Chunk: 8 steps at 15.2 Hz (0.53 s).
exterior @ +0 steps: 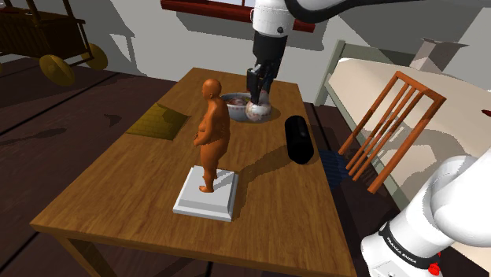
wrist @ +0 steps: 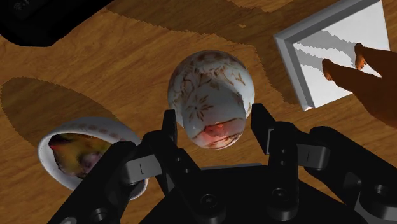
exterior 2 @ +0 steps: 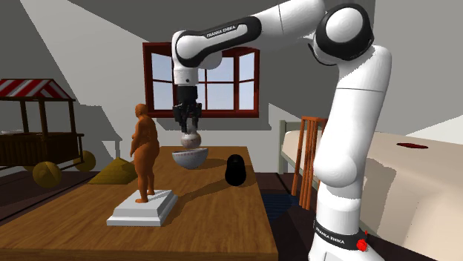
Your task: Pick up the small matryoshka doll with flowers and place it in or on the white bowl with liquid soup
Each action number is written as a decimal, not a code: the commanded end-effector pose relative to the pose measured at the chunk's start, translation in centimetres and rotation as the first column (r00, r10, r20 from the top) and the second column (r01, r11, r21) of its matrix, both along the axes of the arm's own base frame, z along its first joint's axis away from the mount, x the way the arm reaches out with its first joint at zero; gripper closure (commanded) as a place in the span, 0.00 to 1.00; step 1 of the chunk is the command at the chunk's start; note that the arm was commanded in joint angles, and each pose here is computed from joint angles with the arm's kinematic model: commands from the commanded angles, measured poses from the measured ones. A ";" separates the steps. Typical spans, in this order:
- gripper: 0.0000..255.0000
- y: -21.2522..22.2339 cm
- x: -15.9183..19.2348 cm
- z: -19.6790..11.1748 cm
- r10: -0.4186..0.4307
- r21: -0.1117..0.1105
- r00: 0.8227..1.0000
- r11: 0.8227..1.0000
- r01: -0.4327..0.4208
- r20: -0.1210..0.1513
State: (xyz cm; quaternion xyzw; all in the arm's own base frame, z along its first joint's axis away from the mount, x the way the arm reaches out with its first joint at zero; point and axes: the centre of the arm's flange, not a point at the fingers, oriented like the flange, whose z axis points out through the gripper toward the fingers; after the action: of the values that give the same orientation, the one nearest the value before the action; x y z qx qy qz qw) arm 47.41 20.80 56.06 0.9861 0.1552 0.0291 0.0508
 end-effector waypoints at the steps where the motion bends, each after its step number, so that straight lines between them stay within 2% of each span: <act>1: 1.00 -1.4 2.1 0.5 0.000 0.000 1.000 1.000 0.000 0.001; 8: 1.00 -6.3 9.8 1.6 0.000 0.000 1.000 1.000 0.000 0.001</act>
State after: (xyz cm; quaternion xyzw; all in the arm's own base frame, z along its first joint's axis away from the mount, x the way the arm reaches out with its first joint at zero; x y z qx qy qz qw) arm 56.15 15.07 57.80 0.9862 0.1547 0.0293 0.0507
